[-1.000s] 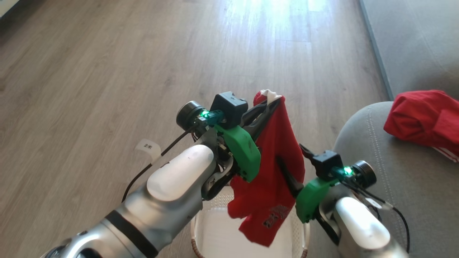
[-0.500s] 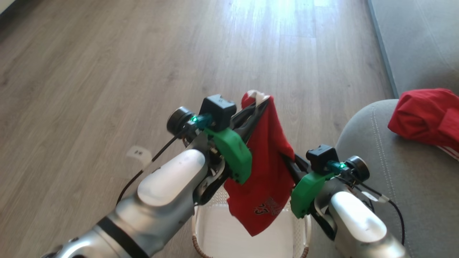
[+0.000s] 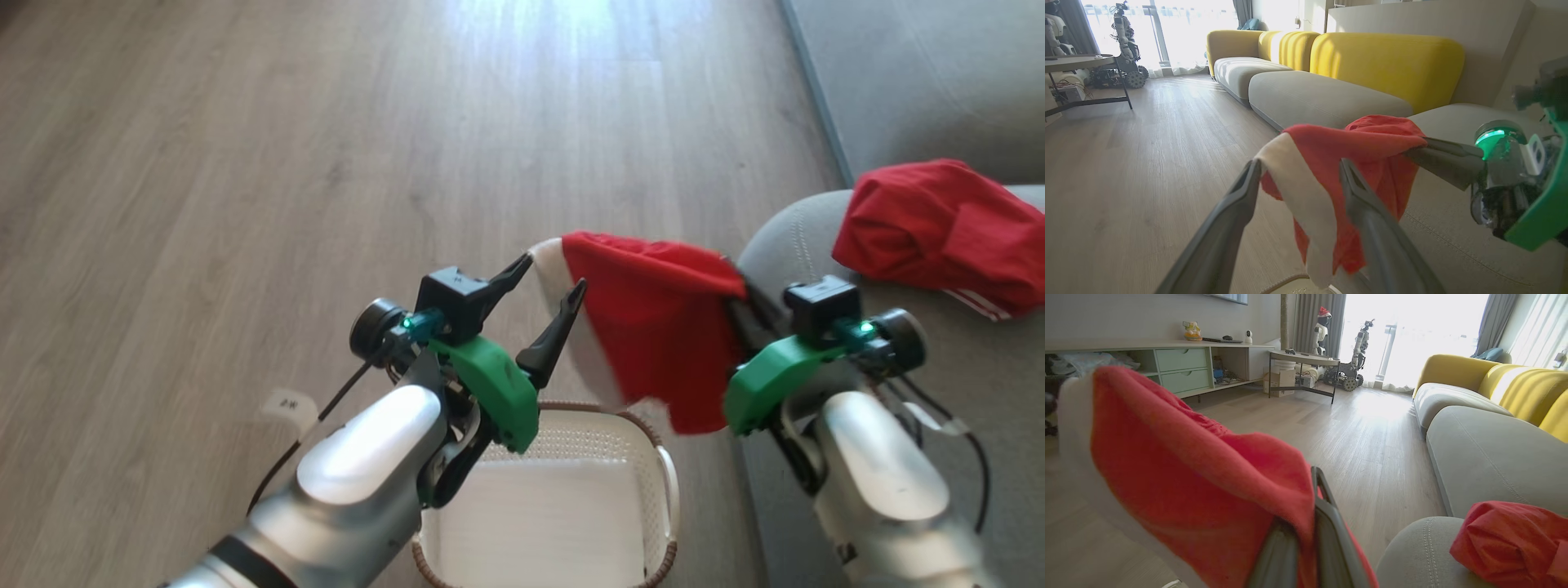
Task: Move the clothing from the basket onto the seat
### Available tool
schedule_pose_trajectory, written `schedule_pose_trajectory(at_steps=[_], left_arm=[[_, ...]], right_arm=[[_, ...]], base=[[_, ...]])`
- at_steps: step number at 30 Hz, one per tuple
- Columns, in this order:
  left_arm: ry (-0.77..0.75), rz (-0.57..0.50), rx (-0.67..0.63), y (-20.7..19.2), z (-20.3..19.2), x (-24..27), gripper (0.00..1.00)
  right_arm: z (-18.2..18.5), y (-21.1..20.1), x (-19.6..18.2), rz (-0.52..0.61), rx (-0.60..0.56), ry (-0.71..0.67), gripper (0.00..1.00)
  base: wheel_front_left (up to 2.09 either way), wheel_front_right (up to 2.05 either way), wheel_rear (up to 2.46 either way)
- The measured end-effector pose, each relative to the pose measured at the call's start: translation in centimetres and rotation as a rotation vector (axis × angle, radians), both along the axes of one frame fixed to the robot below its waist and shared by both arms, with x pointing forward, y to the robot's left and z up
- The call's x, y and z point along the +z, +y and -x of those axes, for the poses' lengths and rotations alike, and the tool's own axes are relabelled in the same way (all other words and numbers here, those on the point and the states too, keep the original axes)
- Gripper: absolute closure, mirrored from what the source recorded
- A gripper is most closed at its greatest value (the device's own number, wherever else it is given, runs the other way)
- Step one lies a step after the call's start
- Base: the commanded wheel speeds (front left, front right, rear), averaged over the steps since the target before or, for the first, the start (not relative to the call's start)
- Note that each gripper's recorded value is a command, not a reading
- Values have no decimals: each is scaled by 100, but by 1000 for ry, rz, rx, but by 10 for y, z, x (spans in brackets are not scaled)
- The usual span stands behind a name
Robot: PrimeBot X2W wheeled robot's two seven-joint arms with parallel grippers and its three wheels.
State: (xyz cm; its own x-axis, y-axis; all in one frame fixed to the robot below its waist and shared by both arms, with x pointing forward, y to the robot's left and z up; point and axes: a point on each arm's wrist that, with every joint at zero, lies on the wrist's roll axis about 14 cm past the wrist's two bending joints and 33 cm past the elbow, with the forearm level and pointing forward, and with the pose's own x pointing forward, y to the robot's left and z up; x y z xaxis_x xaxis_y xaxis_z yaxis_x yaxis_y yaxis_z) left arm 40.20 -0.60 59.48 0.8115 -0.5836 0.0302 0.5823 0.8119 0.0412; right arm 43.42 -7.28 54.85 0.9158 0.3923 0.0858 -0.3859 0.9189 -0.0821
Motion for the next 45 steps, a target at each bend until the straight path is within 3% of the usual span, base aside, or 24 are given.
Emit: schedule_pose_trajectory(at_steps=[17, 32, 45], left_arm=[[45, -12, -123, -44, 14, -39, 0], [96, -14, -351, -117, 44, -64, 0], [132, -7, -462, -149, 57, -80, 0]], right_arm=[[21, -112, 3, -10, -293, -46, 100], [71, -197, 14, 18, -525, -55, 100], [80, -217, 7, 51, -575, -13, 100]], base=[[0, 0, 0], [0, 0, 0], [0, 0, 0]])
